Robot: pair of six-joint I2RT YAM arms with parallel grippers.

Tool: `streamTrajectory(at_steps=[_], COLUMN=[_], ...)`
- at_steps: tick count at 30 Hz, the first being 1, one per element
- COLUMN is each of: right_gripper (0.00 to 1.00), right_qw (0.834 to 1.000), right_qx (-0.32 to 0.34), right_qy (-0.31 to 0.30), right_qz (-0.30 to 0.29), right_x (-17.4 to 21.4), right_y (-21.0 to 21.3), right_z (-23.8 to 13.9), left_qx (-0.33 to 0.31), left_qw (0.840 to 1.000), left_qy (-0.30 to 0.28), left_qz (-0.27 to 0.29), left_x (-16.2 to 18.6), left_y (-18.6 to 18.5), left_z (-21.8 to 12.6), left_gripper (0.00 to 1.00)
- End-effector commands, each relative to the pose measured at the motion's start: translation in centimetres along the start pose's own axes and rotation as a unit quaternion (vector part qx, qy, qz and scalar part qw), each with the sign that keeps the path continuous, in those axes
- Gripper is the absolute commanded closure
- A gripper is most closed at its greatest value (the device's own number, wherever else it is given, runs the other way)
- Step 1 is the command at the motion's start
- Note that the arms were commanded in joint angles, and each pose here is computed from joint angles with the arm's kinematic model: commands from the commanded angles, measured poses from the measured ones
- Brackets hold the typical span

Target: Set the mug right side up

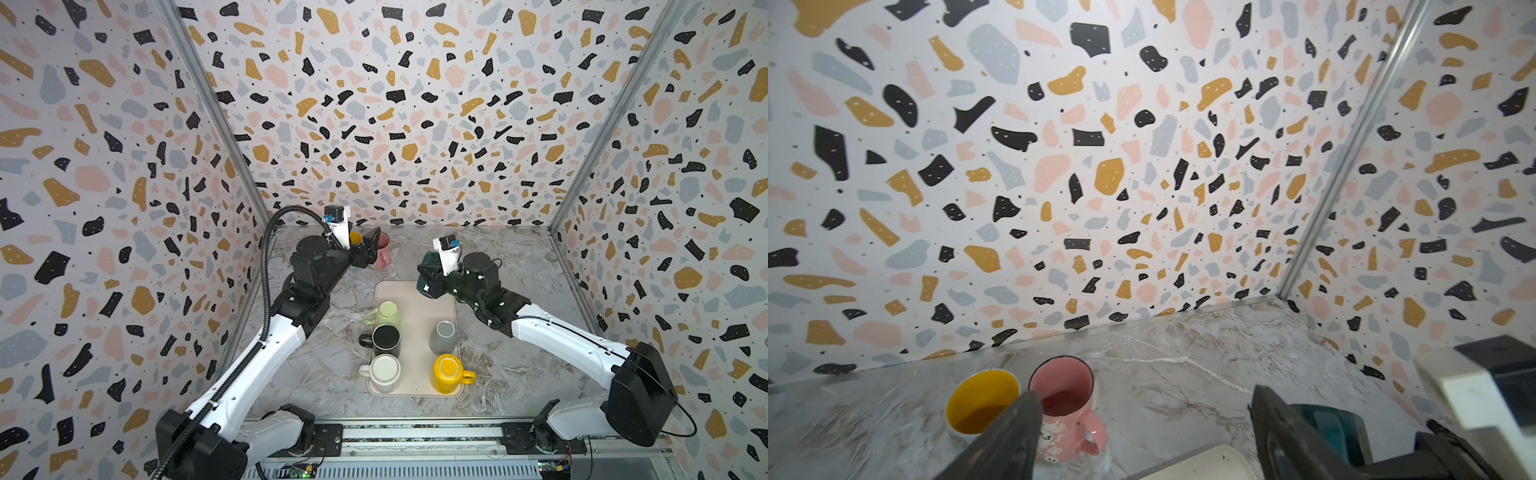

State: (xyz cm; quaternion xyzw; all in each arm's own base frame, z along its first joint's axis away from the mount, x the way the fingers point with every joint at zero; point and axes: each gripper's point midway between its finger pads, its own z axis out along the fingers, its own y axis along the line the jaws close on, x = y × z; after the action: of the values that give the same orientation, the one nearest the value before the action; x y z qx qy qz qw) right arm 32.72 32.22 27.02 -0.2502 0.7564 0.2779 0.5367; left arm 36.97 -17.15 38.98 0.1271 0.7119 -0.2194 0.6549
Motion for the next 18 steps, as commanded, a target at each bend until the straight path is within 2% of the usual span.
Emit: streamTrajectory(at_steps=[1, 4, 10, 15, 18], right_gripper=[1.0, 1.0, 1.0, 1.0, 1.0], right_qw=[0.979, 0.956, 0.892, 0.855, 0.84], right_qx=[0.096, 0.137, 0.22, 0.254, 0.262], right_qy=[-0.065, -0.084, -0.103, -0.109, -0.109], right_qz=[-0.169, -0.245, -0.382, -0.439, -0.463], right_x=[-3.5, -3.4, -3.3, -3.4, -3.3], right_y=[-0.4, 0.3, 1.0, 1.0, 1.2], right_z=[-2.5, -3.2, -4.0, -3.8, -3.4], left_qx=[0.078, 0.111, 0.162, 0.2, 0.22], left_qw=[0.996, 0.991, 0.981, 0.969, 0.961], left_qy=[0.033, 0.057, 0.092, 0.122, 0.142], left_qz=[0.031, 0.04, 0.06, 0.076, 0.093], left_x=[0.1, 0.7, 1.7, 2.8, 3.5], left_y=[-2.6, -3.7, -5.2, -6.4, -7.2], left_z=[0.0, 0.1, 0.0, -0.1, -0.4], left_gripper=[0.2, 0.21, 0.21, 0.22, 0.22])
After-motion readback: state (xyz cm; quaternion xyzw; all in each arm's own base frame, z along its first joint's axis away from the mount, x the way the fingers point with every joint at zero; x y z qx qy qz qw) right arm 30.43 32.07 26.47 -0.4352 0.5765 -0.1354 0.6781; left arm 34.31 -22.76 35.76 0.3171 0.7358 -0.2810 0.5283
